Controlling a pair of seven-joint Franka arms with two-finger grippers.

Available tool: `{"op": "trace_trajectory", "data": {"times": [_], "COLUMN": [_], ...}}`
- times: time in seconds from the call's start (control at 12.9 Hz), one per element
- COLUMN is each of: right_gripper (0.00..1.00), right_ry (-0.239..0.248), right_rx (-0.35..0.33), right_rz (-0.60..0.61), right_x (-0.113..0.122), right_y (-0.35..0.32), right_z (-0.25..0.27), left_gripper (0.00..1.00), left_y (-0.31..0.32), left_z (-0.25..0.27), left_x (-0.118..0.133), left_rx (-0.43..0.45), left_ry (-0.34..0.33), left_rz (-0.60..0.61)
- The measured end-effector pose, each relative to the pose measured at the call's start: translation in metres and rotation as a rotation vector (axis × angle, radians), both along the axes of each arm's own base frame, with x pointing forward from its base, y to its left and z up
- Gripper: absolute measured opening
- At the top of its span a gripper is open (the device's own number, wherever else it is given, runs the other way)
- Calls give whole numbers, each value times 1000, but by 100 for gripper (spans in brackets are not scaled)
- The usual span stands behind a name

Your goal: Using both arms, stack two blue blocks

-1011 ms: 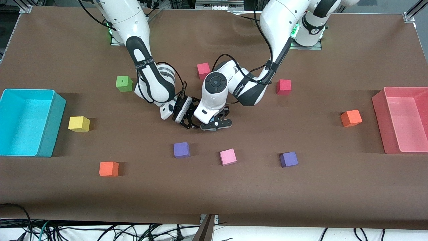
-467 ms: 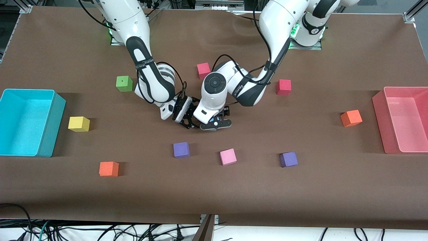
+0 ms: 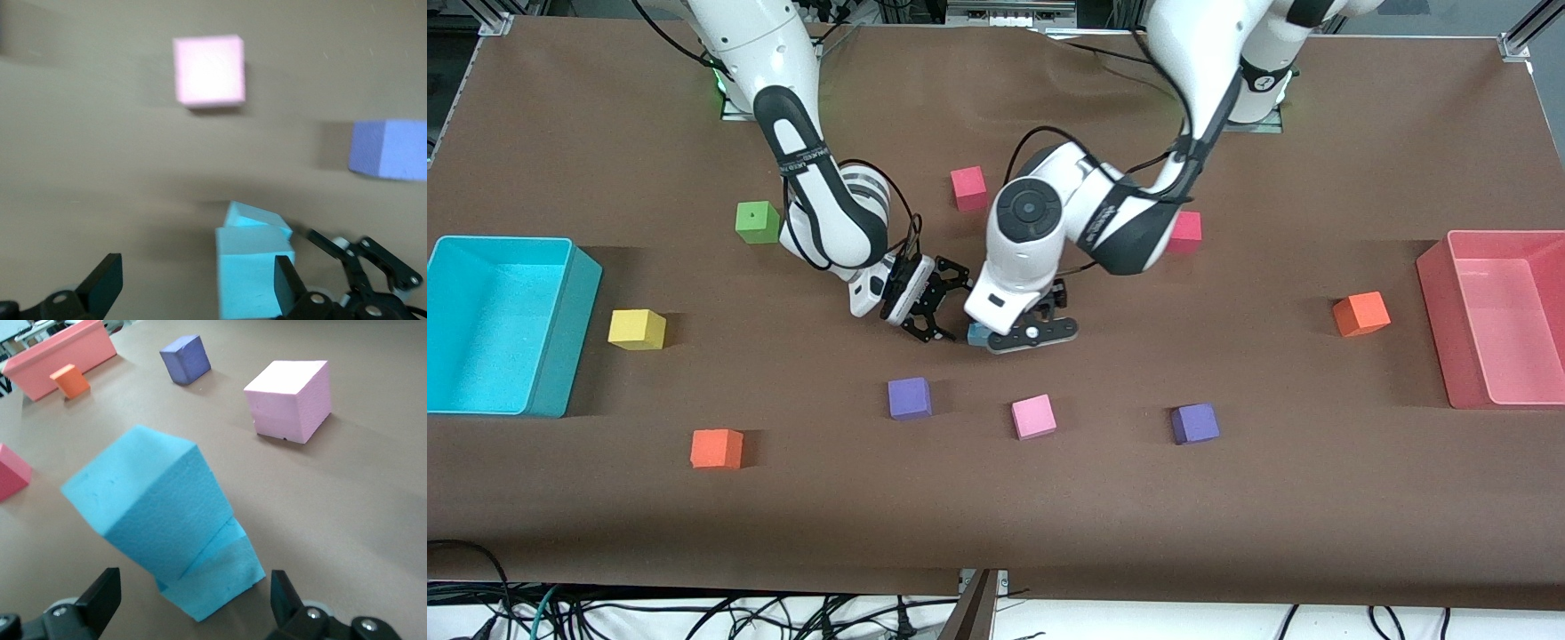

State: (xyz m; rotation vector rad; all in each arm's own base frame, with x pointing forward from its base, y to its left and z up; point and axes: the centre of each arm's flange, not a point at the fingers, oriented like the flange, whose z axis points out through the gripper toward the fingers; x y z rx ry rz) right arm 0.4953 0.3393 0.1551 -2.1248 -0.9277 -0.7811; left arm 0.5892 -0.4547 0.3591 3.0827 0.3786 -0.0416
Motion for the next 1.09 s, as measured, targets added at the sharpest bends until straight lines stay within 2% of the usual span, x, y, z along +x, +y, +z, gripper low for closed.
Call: {"op": "trace_trajectory", "data": {"times": [0.08,0.23,0.62,0.86,1.01,1.09], "right_gripper": [100,100,100,100,100,100], "right_ry": [31,132,390,550,630,653], "right_rx": [-1,-13,-44,-163,-289,-374], "right_rz": [-9,-10,21,64,82,72], "right_x": [-3,-4,7,19,23,26], "right_y": [-5,-15,-45,-83,-118,-137], "right_z": [7,27,75,99,120,131], "left_gripper": [100,100,100,100,100,100], "left_y": [24,77,218,312,364,389], "left_z": [19,52,132,172,191,198], "left_x": [7,14,-7,-16,-19,-20], "left_rx": [-2,-17,12,19,7,3], "left_ry": [6,21,102,137,118,112], "left_rz": [-8,-14,-106,-155,-211,-241]}}
